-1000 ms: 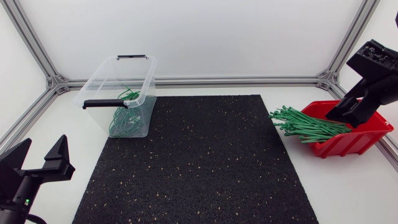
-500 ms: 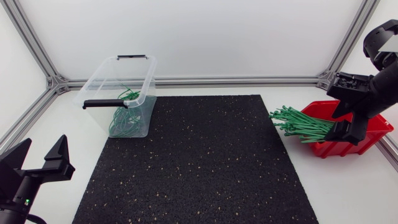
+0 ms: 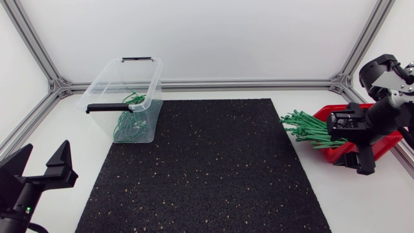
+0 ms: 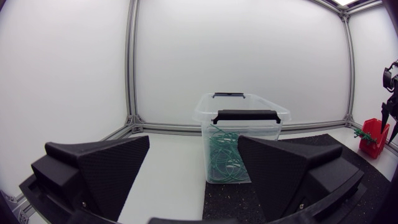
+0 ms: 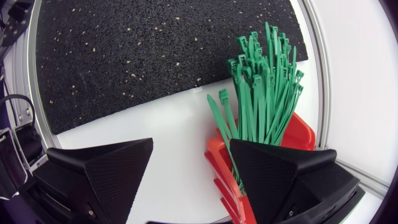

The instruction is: Take a green cable tie from the red box, thread the tail through the head to close it, then place it in the transparent bin on the left.

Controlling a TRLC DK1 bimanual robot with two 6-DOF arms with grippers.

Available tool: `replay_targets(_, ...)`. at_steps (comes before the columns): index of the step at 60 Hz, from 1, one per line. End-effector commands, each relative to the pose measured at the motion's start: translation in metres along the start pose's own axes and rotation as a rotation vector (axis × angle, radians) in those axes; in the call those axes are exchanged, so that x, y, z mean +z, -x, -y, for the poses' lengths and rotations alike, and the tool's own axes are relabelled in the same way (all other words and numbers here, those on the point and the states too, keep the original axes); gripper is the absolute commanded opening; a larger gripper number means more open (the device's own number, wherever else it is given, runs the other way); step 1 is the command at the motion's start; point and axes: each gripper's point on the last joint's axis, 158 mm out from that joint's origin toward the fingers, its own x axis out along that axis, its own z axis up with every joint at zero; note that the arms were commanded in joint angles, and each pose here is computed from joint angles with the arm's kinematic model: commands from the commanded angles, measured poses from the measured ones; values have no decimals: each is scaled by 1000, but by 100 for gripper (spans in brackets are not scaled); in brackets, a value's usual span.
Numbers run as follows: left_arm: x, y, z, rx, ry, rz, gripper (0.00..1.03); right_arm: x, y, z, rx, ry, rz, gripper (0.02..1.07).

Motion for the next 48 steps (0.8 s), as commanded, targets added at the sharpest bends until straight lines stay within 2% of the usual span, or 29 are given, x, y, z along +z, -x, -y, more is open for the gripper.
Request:
replay_targets(1, -21, -2, 1, -7, 5, -42, 99, 2, -5, -11, 15, 86, -3, 86)
replay_targets(7, -21, -2, 1, -7, 5, -42, 99, 3, -12, -10, -2, 132, 0, 78)
replay_targets(15, -21, -2, 1, -7, 5, -42, 99, 3, -19, -11, -8, 172, 1, 78)
replay_targets(23, -21, -2, 1, -7, 5, -42, 99, 7, -20, -8, -13, 193, 19, 61)
replay_targets(30, -21, -2, 2, -8, 5, -42, 99, 9, -23, -6, -16, 196, 29, 60)
replay_targets(33, -21, -2, 2, -8, 5, -42, 99, 10, -26, -5, -10, 198, 31, 55)
replay_targets(48, -21, -2, 2, -8, 4, -42, 99, 16, -40, 4, -14, 202, 32, 50)
